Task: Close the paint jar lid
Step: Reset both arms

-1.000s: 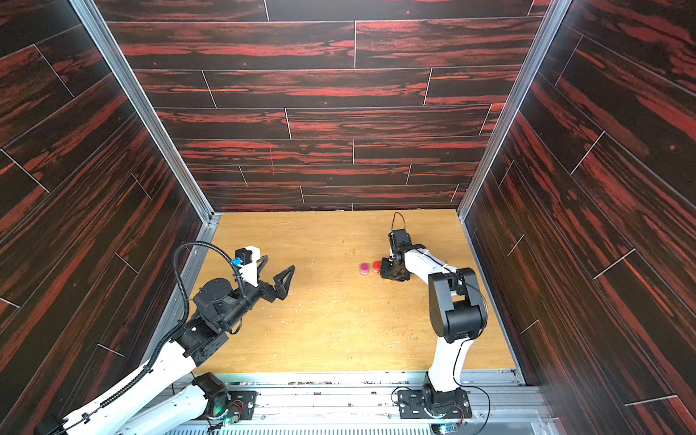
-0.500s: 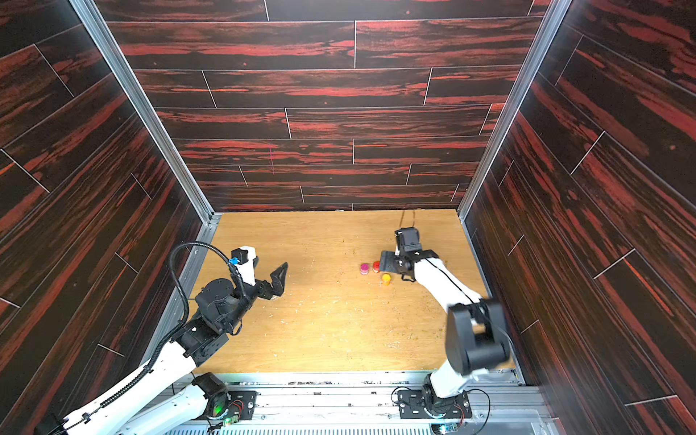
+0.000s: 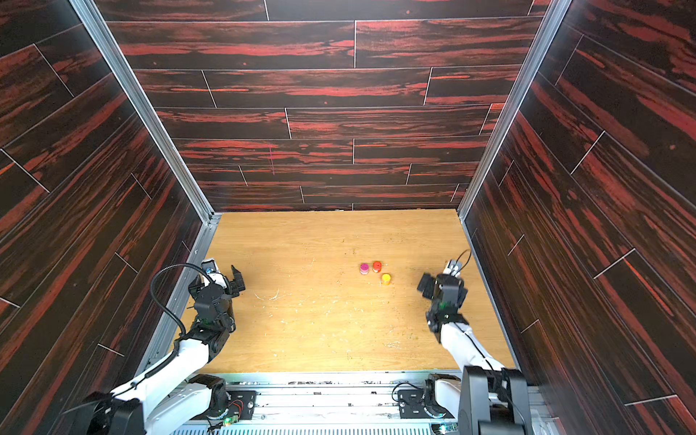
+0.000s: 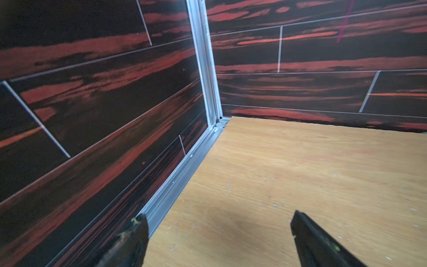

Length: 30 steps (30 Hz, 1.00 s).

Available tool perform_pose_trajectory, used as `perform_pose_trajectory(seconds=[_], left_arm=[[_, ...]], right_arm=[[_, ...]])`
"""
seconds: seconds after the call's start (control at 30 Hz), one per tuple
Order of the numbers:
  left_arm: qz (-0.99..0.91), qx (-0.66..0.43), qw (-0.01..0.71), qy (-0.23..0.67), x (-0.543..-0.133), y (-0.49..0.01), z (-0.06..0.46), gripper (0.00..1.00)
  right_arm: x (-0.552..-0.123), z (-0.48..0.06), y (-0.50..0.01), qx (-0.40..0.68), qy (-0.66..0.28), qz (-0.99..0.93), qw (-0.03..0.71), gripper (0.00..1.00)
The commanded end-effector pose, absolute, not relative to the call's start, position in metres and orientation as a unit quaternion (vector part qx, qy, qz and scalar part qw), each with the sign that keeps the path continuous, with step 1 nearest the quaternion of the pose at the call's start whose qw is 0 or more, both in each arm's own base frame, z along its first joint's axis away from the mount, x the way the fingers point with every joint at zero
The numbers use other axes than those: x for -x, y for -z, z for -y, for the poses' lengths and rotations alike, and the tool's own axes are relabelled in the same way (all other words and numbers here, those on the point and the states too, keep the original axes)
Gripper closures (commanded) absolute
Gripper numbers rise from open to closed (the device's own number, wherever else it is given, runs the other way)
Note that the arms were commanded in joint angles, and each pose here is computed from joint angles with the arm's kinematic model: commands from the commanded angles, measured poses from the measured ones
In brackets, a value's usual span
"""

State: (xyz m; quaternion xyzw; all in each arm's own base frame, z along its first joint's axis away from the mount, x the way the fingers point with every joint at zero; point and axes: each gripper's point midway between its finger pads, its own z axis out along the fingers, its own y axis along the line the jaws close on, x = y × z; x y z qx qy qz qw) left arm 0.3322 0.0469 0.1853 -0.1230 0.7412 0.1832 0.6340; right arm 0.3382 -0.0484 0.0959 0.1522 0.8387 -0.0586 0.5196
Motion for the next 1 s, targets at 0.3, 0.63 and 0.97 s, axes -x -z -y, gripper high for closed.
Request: perform_pose_trajectory(seconds=[0.3,0.63,0.97], left_arm=[[-0.757,0.062,0.642,-0.108,-0.365,-0.113,-0.021,0.0],[-0.814,0.128,0.561,-0.078,-0.394,-0.094,-0.055,0.0],[-0.813,0.129,0.563,-0.077,-0.395,-0.095,-0.055,0.0]], right_arm=[[-0.377,0.038,-0.118,-0.095,0.045,-0.76,0.642,0.02],[-0.383,0.047,-0.117,-0.111,0.039,-0.761,0.638,0.02],[-0.383,0.048,-0.115,-0.111,0.04,-0.763,0.635,0.02]])
